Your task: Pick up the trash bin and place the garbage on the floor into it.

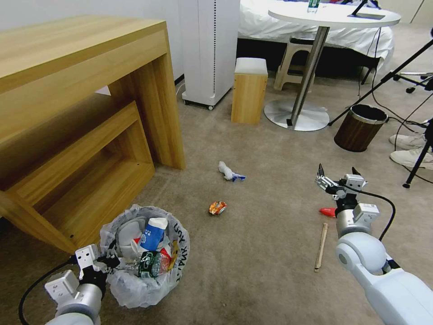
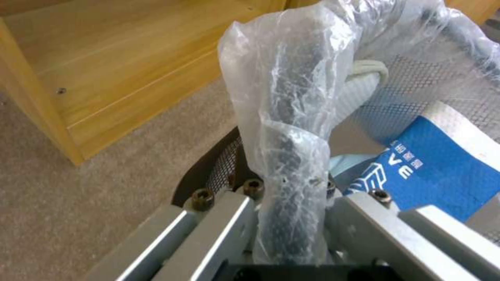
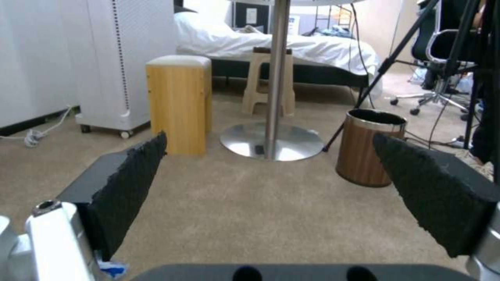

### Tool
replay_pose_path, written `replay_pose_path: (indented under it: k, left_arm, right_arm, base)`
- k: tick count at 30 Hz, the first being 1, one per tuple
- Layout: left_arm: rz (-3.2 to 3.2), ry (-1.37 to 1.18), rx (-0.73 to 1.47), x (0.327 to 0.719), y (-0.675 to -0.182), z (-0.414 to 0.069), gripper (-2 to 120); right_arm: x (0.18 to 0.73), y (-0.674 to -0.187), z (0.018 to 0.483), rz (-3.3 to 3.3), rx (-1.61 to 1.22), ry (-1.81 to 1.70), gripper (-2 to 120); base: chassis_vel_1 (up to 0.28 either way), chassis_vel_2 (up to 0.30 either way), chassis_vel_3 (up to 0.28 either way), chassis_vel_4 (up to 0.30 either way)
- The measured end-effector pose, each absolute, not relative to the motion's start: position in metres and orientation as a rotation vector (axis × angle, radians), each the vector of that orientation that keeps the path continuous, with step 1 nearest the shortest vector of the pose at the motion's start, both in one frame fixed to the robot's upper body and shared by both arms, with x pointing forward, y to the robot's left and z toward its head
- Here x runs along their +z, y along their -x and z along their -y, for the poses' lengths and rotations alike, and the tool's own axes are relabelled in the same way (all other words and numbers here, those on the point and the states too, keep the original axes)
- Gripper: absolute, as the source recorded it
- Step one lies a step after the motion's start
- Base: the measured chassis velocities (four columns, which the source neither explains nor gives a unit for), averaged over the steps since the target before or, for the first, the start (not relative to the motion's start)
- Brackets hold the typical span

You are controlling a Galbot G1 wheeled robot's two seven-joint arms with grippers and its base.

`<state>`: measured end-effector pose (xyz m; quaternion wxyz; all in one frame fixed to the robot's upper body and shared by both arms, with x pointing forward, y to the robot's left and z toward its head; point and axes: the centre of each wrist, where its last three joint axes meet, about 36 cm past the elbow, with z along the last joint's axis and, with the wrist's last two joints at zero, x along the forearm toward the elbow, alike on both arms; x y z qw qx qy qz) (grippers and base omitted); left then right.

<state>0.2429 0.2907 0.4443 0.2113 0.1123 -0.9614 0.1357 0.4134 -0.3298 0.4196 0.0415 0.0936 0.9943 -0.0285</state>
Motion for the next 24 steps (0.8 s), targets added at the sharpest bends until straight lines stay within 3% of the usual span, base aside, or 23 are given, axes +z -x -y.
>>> replay_pose_path:
  k: [24]
  left_arm:
    - [2.671, -0.317, 0.38, 0.4432, -0.2422, -0.2911, 1]
  right_arm:
    - [0.4144, -0.4142, 0.3263, -3.045, -0.097, -0.257, 100]
  base:
    - [-0.042, 0.045, 0.042, -0.042]
